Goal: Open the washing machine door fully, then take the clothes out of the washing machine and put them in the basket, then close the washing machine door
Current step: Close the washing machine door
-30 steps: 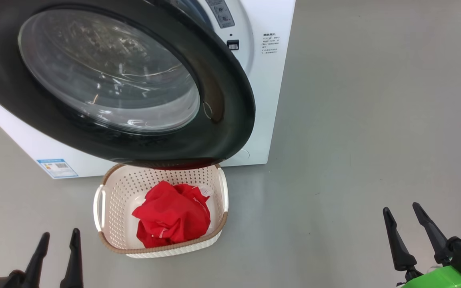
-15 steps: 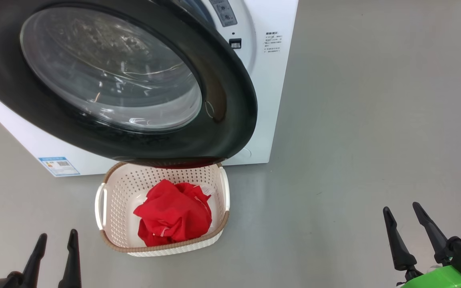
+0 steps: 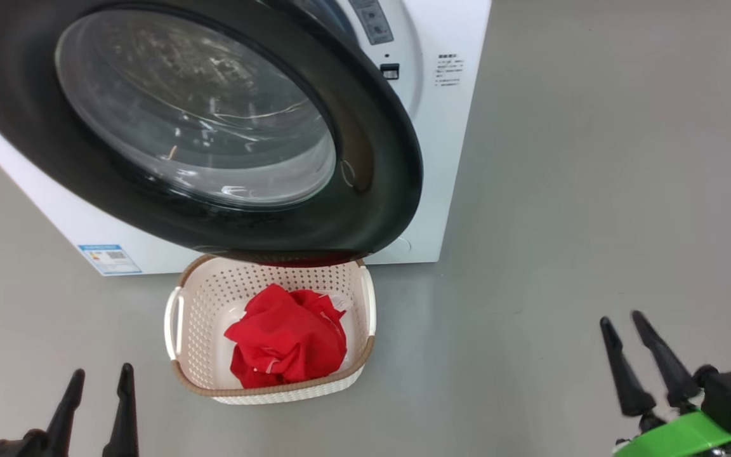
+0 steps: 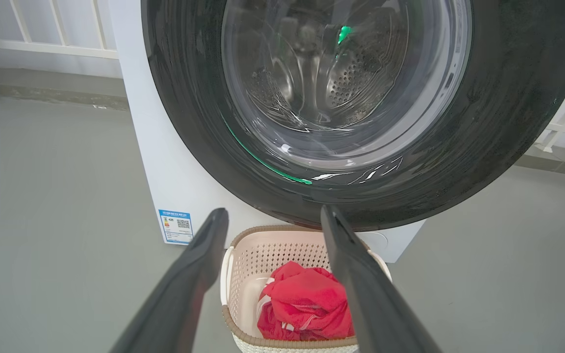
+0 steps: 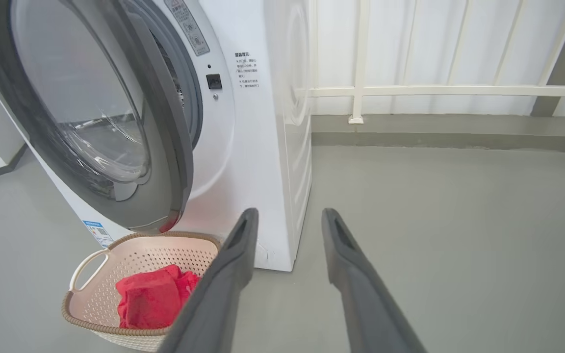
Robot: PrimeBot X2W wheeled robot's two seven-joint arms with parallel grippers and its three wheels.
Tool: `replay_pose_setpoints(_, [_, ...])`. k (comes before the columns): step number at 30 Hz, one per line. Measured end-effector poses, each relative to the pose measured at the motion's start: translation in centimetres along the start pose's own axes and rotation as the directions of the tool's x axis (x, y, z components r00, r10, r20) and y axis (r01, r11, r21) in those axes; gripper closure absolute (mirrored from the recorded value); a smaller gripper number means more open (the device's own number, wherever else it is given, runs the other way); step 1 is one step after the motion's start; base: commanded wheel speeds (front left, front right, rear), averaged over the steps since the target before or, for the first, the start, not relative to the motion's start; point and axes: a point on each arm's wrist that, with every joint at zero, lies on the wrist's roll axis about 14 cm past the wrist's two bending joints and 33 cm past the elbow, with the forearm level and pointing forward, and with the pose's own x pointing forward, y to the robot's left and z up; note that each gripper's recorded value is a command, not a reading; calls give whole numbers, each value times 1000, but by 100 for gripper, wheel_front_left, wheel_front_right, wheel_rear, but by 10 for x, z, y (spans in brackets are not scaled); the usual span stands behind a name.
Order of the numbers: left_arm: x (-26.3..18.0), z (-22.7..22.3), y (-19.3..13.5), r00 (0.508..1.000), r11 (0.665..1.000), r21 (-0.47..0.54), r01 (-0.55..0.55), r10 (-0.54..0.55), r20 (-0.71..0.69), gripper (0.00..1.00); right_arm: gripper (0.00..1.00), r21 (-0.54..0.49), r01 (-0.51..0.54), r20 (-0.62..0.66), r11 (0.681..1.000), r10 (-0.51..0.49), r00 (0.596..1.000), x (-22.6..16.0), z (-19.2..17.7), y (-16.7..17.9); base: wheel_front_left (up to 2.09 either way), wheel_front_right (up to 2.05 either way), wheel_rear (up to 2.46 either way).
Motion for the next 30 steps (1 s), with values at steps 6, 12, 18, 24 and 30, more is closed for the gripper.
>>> replay_pose_setpoints(6, [-7, 1, 3, 1000, 1000, 10, -15, 15, 5, 0, 100, 24, -88, 51, 996, 86, 995, 23, 14, 27, 0, 0, 0])
replay_pose_setpoints(12, [-15, 4, 8, 999, 999, 9, -39, 38, 14, 0, 100, 31, -169, 89, 985, 165, 982, 41, 25, 53, 0, 0, 0])
replay_pose_setpoints(18, [-23, 5, 14, 997, 997, 2, -71, 71, 22, 0, 100, 35, -261, 116, 965, 255, 960, 60, 33, 84, 0, 0, 0])
replay_pose_setpoints(24, [-23, 6, 16, 995, 996, -10, -91, 91, 29, 0, 100, 34, -341, 130, 939, 334, 933, 84, 35, 114, 0, 0, 0])
replay_pose_setpoints(30, [-13, 8, 18, 994, 995, -15, -103, 103, 36, 0, 100, 42, -392, 125, 919, 384, 915, 109, 29, 136, 0, 0, 0])
